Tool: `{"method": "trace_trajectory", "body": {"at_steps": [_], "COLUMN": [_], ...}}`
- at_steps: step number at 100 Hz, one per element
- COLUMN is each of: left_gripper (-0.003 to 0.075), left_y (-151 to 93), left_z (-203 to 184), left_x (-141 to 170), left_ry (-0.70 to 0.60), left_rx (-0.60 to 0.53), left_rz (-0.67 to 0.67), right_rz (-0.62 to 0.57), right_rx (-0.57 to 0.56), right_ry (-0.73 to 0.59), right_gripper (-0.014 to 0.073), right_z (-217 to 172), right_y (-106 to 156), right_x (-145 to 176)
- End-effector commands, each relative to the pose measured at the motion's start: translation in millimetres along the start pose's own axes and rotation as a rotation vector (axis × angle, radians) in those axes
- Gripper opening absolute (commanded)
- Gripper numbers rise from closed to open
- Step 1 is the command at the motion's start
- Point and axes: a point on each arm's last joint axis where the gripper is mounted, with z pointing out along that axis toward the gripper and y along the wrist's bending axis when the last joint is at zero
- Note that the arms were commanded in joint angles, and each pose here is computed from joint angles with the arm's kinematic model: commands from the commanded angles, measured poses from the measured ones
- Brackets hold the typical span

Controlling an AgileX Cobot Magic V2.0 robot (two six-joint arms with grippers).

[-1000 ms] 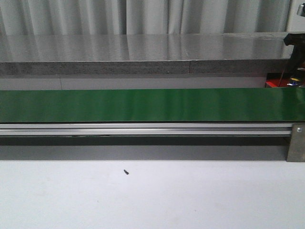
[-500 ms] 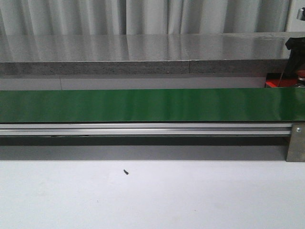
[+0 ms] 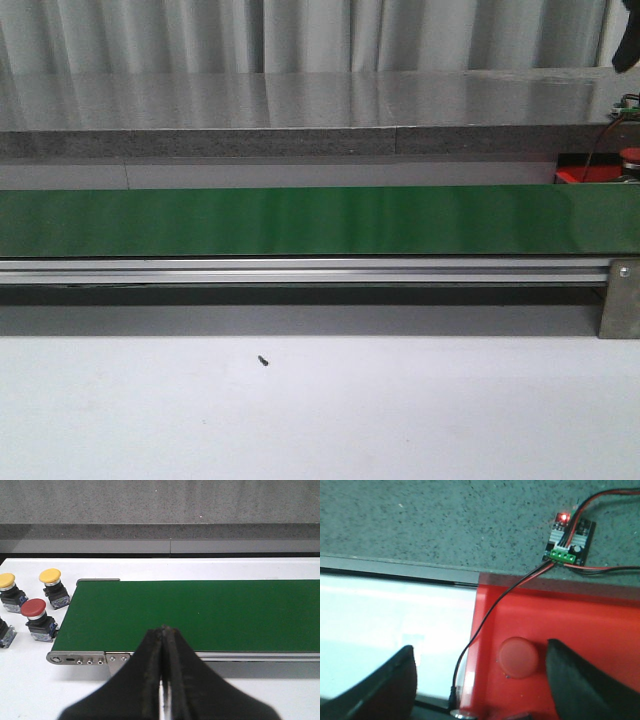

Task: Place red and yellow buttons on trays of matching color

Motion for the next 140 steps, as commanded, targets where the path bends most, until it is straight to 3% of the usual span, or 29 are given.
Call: {"method": "trace_trajectory", "body": {"at_steps": [1, 19, 38, 70, 92, 107, 121, 140], "left_gripper": [-0.002, -0.002, -0.002, -0.002, -0.002, -0.002, -0.0019, -0.0019], "left_y": [0.3, 0.3, 0.3, 0.3, 0.2, 0.2, 0.2, 0.1], "left_z": [-3.6, -3.6, -3.6, -3.6, -3.6, -3.6, -3.6, -3.6], "left_x": [-15.0, -15.1, -15.1, -15.1, -15.1, -15.1, -15.1, -14.7], "left_ry": [-0.1, -0.1, -0.1, -0.1, -0.1, -0.1, -0.1, -0.097], "left_rx": [-0.008, -0.008, -0.008, -0.008, -0.007, -0.007, -0.007, -0.006], "left_rz": [-0.016, -0.017, -0.017, -0.017, -0.017, -0.017, -0.017, -0.017], "right_rz": [-0.05, -0.097, -0.116, -0.13, -0.109, -0.11, -0.109, -0.11], "right_rx": [-0.006, -0.037, -0.043, -0.022, -0.003, 0.023, 0.042, 0.037], "right_ry": [-0.127, -0.143, -0.201, -0.267, -0.246, -0.293, -0.352, -0.344], "right_gripper": [0.054, 0.054, 0.054, 0.0539, 0.0539, 0.0533, 0.0382, 0.0017], "right_z": [-68.0, -112.8, -149.6, -186.8, -194.0, -201.4, -208.0, -208.6], "right_y": [24.4, 58.1, 91.4, 124.9, 127.0, 127.3, 127.4, 128.0], "right_x": [-24.9, -21.0, 4.8, 103.7, 175.7, 202.1, 209.4, 210.6]}}
